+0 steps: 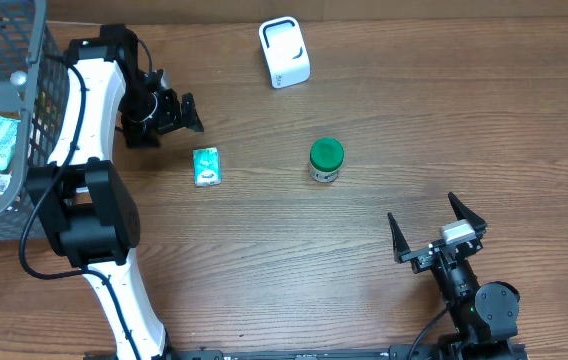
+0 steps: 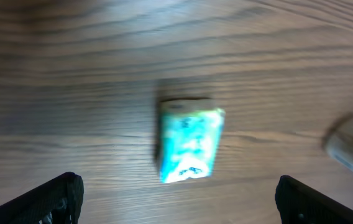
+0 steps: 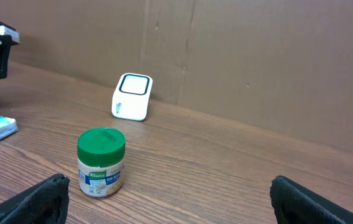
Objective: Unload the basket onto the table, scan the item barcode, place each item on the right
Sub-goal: 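Lower the open left gripper over the tissue pack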
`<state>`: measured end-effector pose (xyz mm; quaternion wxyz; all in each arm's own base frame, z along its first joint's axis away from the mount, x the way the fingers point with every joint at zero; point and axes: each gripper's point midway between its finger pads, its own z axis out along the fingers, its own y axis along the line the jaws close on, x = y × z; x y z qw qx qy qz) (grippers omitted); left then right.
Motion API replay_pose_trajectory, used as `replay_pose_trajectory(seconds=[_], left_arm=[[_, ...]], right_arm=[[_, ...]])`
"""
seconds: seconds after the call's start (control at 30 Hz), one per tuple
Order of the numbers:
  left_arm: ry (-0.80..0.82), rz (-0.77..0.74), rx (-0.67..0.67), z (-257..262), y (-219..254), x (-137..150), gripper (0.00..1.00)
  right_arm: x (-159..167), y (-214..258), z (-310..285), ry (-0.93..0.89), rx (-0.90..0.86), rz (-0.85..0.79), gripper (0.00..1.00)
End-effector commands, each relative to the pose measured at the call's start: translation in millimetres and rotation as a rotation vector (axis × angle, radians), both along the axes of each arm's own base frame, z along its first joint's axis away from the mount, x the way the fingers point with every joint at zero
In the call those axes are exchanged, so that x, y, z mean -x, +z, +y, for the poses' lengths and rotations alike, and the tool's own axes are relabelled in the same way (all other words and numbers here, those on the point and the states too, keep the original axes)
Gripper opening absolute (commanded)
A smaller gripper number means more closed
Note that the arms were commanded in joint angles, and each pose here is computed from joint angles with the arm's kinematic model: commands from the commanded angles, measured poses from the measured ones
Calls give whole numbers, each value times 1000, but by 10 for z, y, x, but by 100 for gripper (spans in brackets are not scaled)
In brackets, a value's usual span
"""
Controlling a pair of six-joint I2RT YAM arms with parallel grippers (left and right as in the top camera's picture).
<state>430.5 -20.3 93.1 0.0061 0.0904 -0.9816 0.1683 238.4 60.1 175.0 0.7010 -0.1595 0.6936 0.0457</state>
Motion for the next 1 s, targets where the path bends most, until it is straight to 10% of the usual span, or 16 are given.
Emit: replay_pose_trajectory(seconds=[0.0, 0.07, 0.33, 0.57, 0.97], left_arm=[[-90, -64, 99, -148, 138, -9, 100], [-89, -64, 98, -147, 137, -10, 97], [-78, 35, 105, -157, 142, 212, 23], [-32, 31, 55, -148, 315, 267, 15], [61, -35, -403, 29, 678, 431, 9]], right_arm=[[1, -27, 8, 4, 0, 0, 100], [1, -27, 8, 4, 0, 0, 100], [1, -27, 8, 4, 0, 0, 100], [1, -27, 8, 4, 0, 0, 100], [1, -27, 8, 4, 0, 0, 100]])
